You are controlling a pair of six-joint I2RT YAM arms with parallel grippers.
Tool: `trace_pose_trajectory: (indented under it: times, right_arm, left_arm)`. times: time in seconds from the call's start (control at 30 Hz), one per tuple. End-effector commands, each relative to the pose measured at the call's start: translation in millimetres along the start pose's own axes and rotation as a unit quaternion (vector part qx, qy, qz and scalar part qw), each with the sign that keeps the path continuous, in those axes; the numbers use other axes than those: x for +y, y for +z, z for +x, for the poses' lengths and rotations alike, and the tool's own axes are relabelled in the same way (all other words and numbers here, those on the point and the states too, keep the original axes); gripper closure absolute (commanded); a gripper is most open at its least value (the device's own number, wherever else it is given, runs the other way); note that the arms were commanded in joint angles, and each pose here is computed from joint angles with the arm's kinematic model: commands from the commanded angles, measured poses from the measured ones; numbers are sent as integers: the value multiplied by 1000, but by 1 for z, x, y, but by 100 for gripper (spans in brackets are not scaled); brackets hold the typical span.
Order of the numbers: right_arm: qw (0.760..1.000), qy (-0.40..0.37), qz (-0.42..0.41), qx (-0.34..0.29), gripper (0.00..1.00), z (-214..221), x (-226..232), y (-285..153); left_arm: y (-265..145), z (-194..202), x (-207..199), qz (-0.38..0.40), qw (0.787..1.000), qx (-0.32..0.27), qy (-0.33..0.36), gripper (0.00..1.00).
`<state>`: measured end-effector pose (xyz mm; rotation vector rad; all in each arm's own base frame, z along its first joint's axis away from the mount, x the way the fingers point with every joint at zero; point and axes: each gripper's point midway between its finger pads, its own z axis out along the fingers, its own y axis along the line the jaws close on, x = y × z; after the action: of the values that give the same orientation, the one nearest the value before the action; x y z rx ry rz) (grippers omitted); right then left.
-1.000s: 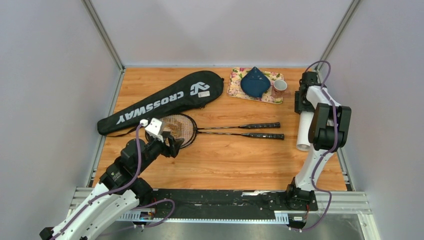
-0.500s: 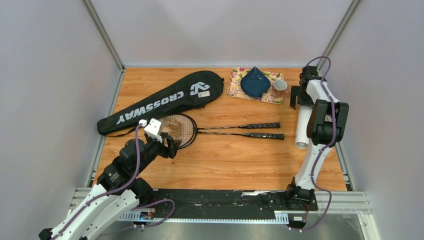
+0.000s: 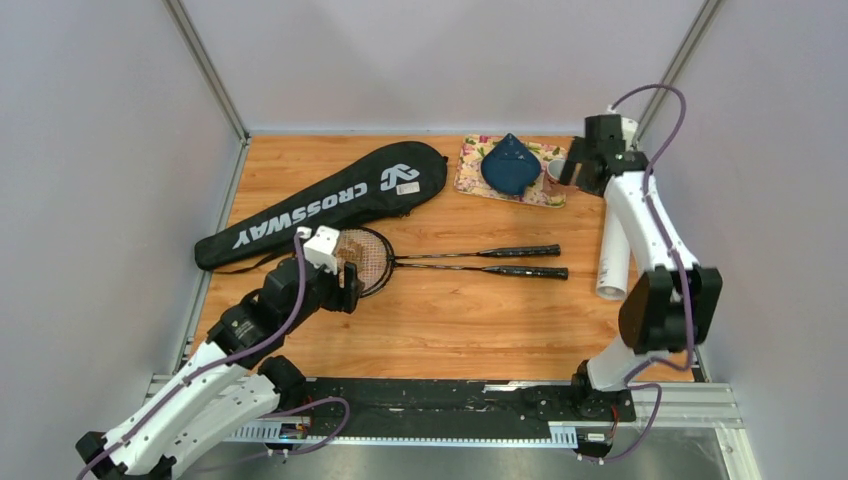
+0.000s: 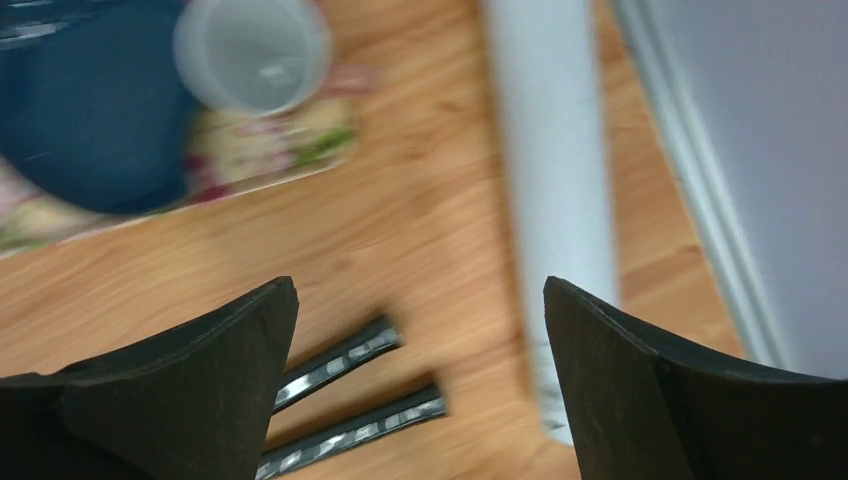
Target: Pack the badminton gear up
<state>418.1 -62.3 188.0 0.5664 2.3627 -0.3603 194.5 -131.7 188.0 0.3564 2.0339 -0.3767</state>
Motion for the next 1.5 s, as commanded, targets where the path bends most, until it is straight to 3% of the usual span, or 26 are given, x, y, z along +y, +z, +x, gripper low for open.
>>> trace_pose_trajectory:
  times: [0.0, 0.13, 0.2, 0.23, 0.27, 0.3, 0.33, 0.4, 0.5, 0.57, 0.67, 0.83, 0.97, 1.0, 1.23, 1.33, 1.47]
  right_arm:
    - [967, 59, -238, -72, 5, 11, 128, -82]
    - [916, 43, -396, -50, 6, 63, 222, -126]
    - [893, 20, -450, -19, 7, 88, 257, -148]
    - [889, 27, -457, 18, 7, 105, 270, -143]
    - [873, 27, -486, 35, 8, 114, 285, -150]
    - [848, 18, -525, 76, 10, 131, 296, -161]
    - [839, 18, -533, 107, 11, 146, 305, -156]
    - [821, 17, -556, 127, 12, 158, 316, -162]
    - [809, 3, -570, 143, 12, 175, 325, -164]
    - [799, -7, -581, 153, 12, 184, 334, -165]
    - [799, 14, -582, 148, 12, 179, 354, -153]
    - [798, 110, -557, 203, 16, 187, 398, -119]
    - [781, 150, -572, 200, 21, 185, 436, -118]
    - [788, 157, -562, 198, 21, 191, 442, -106]
    - [781, 243, -530, 224, 25, 202, 474, -81]
    - [776, 290, -504, 244, 34, 207, 487, -71]
    - [772, 322, -487, 251, 53, 207, 504, -67]
  left_arm:
    - [12, -6, -2, -20, 999, 8, -48, 26]
    - [37, -20, 5, -52, 997, 26, -54, 26]
    - [57, -16, 10, -54, 994, 72, -67, 27]
    - [64, -31, 30, -70, 991, 63, -93, 28]
    - [79, -23, 32, -57, 988, 93, -104, 30]
    - [86, -23, 43, -69, 986, 100, -114, 30]
    - [93, -33, 58, -81, 986, 91, -116, 30]
    - [112, -18, 100, -137, 975, 124, -123, 30]
    - [130, 0, 146, -193, 961, 186, -67, 36]
    - [124, 9, 180, -281, 932, 228, -25, 39]
    - [118, 24, 196, -310, 920, 240, -20, 40]
    - [127, 27, 175, -243, 948, 176, -105, 39]
    - [127, 10, 168, -209, 954, 131, -170, 40]
    - [129, 8, 165, -200, 954, 124, -184, 40]
    - [126, -14, 162, -186, 960, 87, -188, 43]
    - [125, -21, 157, -170, 967, 79, -173, 44]
    - [117, -23, 154, -163, 971, 85, -150, 45]
